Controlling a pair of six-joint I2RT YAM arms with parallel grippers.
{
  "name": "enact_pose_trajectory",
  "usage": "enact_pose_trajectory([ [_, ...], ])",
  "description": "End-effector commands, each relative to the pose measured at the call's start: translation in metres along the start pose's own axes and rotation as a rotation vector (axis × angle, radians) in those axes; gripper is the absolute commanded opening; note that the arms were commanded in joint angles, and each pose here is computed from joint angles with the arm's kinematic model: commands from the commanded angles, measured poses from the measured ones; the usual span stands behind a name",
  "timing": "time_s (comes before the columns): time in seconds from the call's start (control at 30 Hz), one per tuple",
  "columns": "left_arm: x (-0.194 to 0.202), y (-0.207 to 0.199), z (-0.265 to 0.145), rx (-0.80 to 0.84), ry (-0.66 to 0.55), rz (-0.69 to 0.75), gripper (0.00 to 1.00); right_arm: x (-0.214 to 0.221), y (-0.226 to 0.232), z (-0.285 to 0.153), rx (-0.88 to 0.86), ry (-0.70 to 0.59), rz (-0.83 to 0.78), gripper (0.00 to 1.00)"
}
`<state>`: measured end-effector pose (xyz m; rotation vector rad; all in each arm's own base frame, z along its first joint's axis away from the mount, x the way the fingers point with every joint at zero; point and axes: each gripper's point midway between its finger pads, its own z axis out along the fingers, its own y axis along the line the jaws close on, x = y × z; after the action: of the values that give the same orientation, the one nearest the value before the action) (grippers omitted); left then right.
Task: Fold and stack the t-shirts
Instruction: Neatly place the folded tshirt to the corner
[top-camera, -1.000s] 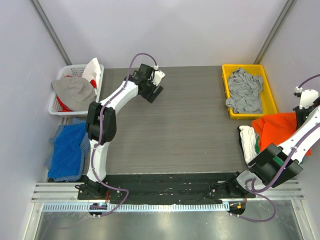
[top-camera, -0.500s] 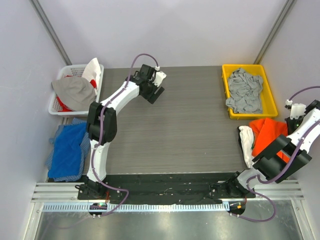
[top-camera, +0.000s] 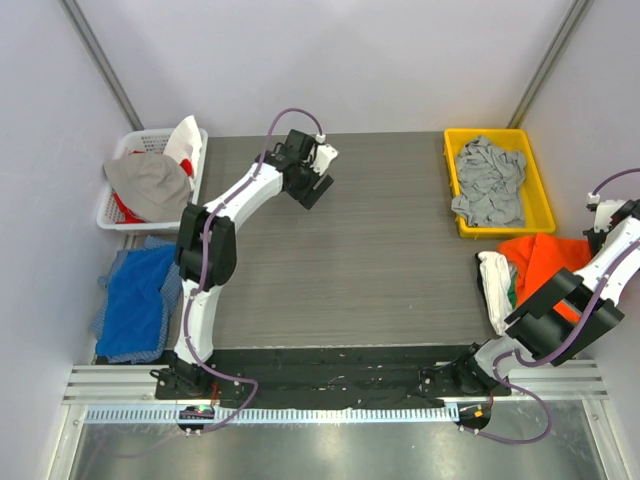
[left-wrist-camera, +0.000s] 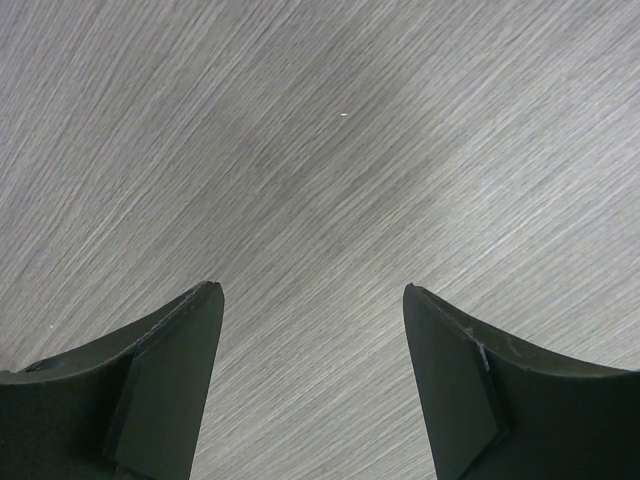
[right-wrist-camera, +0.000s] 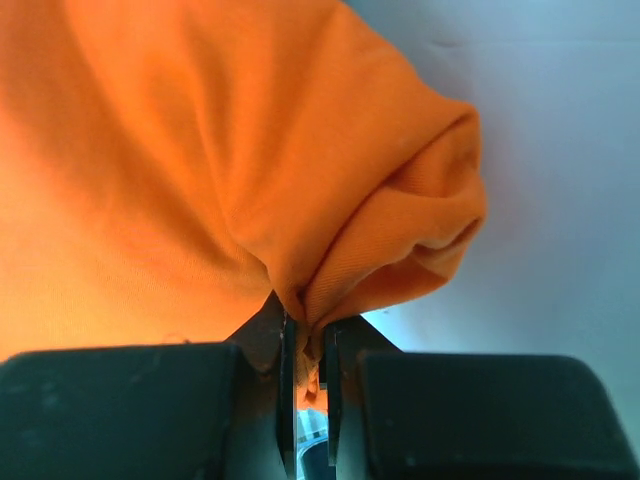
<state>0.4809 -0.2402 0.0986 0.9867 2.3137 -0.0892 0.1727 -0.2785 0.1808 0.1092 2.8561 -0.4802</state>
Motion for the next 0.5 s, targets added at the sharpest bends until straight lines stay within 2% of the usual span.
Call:
enact_pose_trajectory([
  [0.0,-0.017,0.000,-0.012,-0.013,-0.033,0.011,0.77,-0.010,-0.022,0.003,0.113,-0.027,0.027,0.16],
  [0.17,-0.020,-0.004,-0.018,-0.009,-0.039,0.008,0.78,-0.010,-0.012,0.015,0.098,-0.027,0.011,0.40],
  [0.2,-0.020,-0.005,-0.020,-0.010,-0.038,0.009,0.78,-0.010,-0.010,0.016,0.098,-0.027,0.009,0.50],
  [0.27,-0.019,-0.006,-0.022,-0.009,-0.038,0.014,0.78,-0.011,-0.010,0.018,0.102,-0.032,0.009,0.57],
  [0.47,-0.010,-0.001,-0.028,-0.039,-0.017,0.024,0.77,-0.024,-0.014,-0.002,0.139,-0.107,0.010,0.67],
])
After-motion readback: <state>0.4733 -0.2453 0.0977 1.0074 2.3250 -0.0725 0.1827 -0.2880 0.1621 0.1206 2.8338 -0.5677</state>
